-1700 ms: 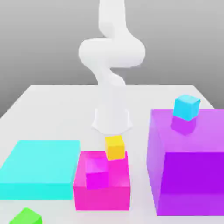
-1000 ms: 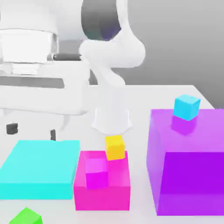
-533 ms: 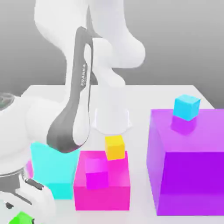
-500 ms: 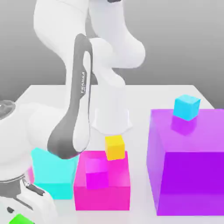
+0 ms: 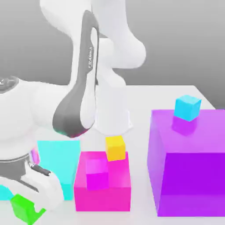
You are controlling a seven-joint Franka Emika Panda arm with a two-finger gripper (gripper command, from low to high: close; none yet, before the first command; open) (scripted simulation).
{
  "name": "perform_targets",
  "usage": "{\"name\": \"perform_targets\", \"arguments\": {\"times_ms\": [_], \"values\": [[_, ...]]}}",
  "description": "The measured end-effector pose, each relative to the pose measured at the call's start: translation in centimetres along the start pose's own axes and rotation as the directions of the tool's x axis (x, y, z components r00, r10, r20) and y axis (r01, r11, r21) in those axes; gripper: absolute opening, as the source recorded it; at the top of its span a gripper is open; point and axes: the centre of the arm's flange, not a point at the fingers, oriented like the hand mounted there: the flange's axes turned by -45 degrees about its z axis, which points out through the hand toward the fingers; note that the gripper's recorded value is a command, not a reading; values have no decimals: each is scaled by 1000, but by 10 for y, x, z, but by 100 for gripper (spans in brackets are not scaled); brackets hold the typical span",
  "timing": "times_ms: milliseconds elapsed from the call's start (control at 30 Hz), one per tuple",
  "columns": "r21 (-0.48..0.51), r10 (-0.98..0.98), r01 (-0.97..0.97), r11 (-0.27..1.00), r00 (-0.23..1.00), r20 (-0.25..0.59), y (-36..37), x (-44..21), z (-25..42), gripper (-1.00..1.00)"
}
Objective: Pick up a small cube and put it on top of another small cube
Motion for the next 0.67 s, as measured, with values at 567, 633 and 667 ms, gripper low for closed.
{"name": "perform_targets", "arguments": {"times_ms": [567, 633, 667], "values": [[-31, -86, 86, 996, 996, -5, -73, -125, -46, 100], [-31, -86, 86, 996, 996, -5, -73, -125, -46, 100], [-31, -86, 86, 996, 996, -5, -73, -125, -46, 100]]}}
